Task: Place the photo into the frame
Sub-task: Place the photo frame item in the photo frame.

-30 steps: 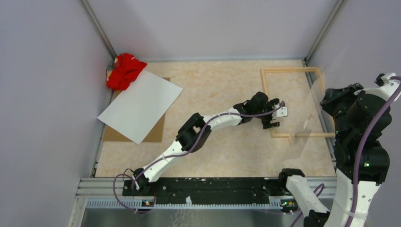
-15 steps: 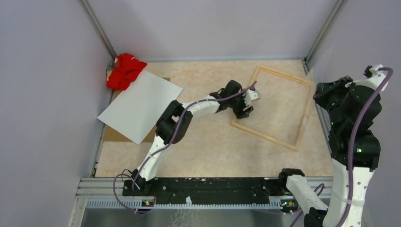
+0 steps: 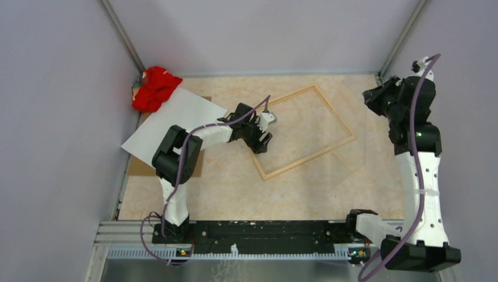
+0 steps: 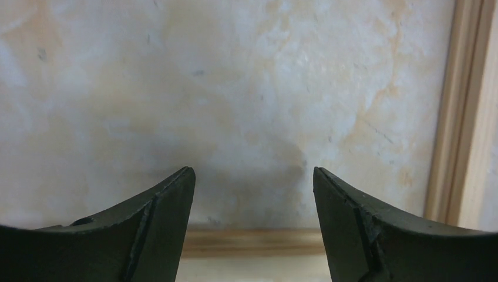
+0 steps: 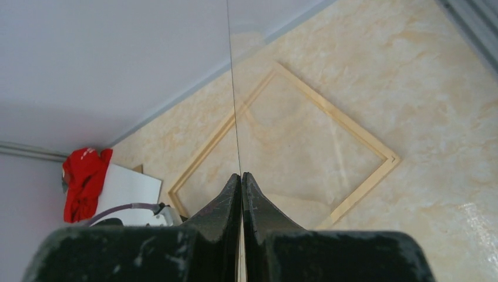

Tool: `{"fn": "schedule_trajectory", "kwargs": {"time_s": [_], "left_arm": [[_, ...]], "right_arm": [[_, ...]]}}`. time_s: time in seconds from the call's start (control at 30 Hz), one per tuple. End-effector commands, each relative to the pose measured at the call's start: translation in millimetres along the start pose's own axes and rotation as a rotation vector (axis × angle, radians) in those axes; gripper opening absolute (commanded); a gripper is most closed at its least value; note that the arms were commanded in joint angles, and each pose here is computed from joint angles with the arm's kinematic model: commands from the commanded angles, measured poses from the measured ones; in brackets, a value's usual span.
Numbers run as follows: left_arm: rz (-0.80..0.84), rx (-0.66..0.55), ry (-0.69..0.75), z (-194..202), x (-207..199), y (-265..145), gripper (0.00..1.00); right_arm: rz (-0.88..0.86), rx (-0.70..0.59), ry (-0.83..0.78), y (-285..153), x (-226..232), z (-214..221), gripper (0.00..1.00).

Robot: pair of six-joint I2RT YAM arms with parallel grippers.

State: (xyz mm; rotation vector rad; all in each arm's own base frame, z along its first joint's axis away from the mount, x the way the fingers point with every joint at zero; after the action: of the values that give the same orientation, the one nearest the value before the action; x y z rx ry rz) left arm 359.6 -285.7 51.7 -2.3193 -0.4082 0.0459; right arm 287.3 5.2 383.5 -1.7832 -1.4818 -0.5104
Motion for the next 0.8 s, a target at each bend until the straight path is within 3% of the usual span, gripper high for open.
{"fn": "schedule_trajectory", "kwargs": {"time_s": [0.0, 0.13, 0.27, 0.33, 0.53, 0.77], "left_arm": [[0.132, 0.132, -0.159, 38, -39, -35, 0.83], [0.045, 0.011, -0.034, -13, -7, -49, 0.95], [-0.113, -0.071, 0.065, -77, 61, -47, 0.99], [-0.205, -0.054, 0.067, -86, 97, -37, 0.99], [-0.267, 0.016, 0.017, -63, 162, -3, 0.99], [-0.108, 0.041, 0.003, -39, 148, 16, 0.97]], "right_arm": [[-0.129, 0.015, 0.030, 22, 25, -4, 0.00], [-0.141, 0.015, 0.029, 27, 29, -6, 0.00], [-0.146, 0.011, 0.030, 21, 31, -8, 0.00], [-0.150, 0.011, 0.031, 17, 31, -7, 0.00], [-0.155, 0.013, 0.024, 7, 28, -5, 0.00], [-0.155, 0.008, 0.018, 1, 26, -5, 0.00]]}}
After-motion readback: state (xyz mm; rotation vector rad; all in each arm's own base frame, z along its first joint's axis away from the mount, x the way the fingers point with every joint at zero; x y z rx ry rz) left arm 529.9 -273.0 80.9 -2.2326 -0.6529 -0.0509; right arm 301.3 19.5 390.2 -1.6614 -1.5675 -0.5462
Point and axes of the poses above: each gripper's point midway between its finger pads, its own y axis out along the fingers, its own x axis along the line the jaws close on, z = x × y, the point moved 3 cm from there along -y, back along the fingers, and after that the axes turned 15 degrees about y, right-handed, at the moved point
